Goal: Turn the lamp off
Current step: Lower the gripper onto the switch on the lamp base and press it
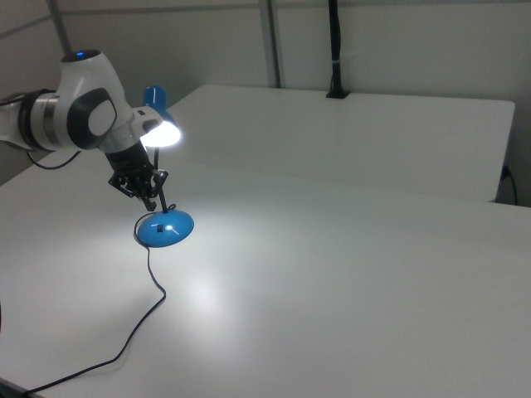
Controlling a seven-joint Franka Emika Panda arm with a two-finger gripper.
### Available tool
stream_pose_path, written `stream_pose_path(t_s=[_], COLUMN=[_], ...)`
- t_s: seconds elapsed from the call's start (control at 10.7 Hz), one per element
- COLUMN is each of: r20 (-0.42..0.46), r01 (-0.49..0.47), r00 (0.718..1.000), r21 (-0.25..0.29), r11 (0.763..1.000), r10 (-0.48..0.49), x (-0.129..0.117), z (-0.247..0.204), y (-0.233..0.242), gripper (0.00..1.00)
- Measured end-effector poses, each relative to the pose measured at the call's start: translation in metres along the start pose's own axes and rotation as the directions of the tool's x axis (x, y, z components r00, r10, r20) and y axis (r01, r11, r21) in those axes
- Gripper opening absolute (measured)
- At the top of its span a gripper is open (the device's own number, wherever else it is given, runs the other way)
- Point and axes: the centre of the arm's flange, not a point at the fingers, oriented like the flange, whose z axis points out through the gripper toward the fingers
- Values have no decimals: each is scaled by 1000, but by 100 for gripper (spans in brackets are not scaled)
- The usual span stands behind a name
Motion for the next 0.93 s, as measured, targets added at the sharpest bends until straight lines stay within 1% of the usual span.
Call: stream_pose_path(t_s=[0.19,0.56,0.93], r20=[-12,-63,-87], r01=[6,26,40], r00=[1000,998,996], r21=[3,12,20], r11=[1000,1000,999], r10=[-6,-25,-38], x=[6,17,21], z=[34,86,110], y=[-3,-15,-25], gripper=[0,0,0])
